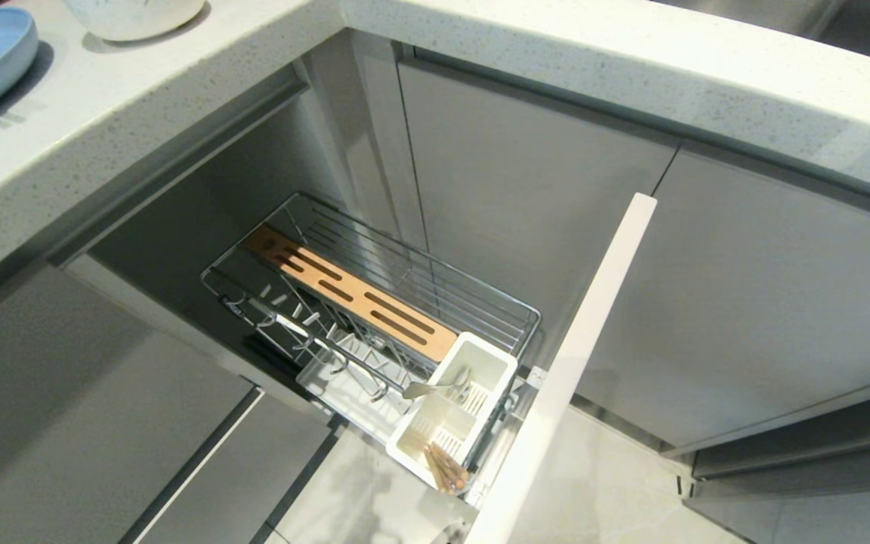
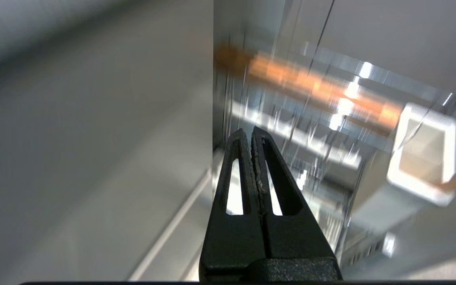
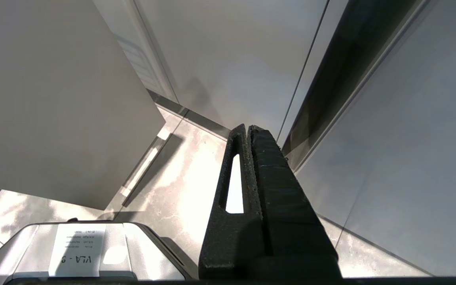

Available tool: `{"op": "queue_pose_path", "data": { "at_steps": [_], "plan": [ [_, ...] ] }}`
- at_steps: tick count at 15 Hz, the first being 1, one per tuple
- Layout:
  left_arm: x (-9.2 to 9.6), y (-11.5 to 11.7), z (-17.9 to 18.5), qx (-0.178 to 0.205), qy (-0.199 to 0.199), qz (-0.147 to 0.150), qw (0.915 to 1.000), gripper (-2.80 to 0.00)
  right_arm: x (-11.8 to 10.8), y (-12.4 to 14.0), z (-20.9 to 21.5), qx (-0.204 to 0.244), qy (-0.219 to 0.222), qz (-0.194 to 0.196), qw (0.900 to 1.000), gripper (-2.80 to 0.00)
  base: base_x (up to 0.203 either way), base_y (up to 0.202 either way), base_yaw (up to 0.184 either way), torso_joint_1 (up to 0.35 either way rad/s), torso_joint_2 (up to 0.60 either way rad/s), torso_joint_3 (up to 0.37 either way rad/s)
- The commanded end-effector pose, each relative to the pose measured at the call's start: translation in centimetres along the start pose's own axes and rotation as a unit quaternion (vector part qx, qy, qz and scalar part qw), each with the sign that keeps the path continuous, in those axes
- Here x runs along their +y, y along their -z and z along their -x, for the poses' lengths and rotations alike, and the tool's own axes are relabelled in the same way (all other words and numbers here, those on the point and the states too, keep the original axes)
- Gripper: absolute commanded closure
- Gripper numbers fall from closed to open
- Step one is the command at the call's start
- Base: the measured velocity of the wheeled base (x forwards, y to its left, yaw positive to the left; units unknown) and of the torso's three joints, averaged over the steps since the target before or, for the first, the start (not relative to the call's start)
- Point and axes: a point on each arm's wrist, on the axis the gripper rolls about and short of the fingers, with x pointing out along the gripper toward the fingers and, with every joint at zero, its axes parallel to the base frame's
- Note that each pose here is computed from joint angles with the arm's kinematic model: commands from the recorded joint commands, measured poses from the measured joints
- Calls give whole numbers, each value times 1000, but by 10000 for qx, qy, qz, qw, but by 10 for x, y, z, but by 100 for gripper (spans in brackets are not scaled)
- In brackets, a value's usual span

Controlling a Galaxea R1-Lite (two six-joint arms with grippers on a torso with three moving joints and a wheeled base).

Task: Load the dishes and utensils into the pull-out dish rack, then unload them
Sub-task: Pick up the chopsticks and place it in the cupboard

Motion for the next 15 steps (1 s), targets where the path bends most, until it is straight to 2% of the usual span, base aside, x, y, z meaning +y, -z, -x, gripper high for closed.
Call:
{"op": "queue_pose_path", "data": {
  "at_steps": [1,4,7,10,12,13,14,15],
  "plan": [
    [-1,-51,15,-422,87,-18,9991,0,0,0,0,-14,-5,-1,10000,0,0,0,0,0,0,0],
    [-4,-126,24,-583,368,-59,9976,0,0,0,0,-15,-1,-3,10000,0,0,0,0,0,0,0],
    [-6,-201,-5,-576,467,-69,9972,0,0,0,0,-15,-2,2,10000,0,0,0,0,0,0,0],
    [-6,-259,-49,-555,512,-17,9971,0,0,0,0,-12,-5,-2,10000,0,0,0,0,0,0,0],
    [-5,-285,-82,-553,528,276,9967,0,0,0,0,-12,0,-1,10000,0,0,0,0,0,0,0],
    [-4,-292,-99,-489,503,553,9960,0,0,0,0,-15,-2,1,10000,0,0,0,0,0,0,0],
    [-3,-294,-112,-401,436,896,9942,0,0,0,0,-14,0,2,10000,0,0,0,0,0,0,0],
    [-2,-292,-120,-311,412,1112,9925,0,0,0,0,-15,-7,3,10000,0,0,0,0,0,0,0]
  ]
}}
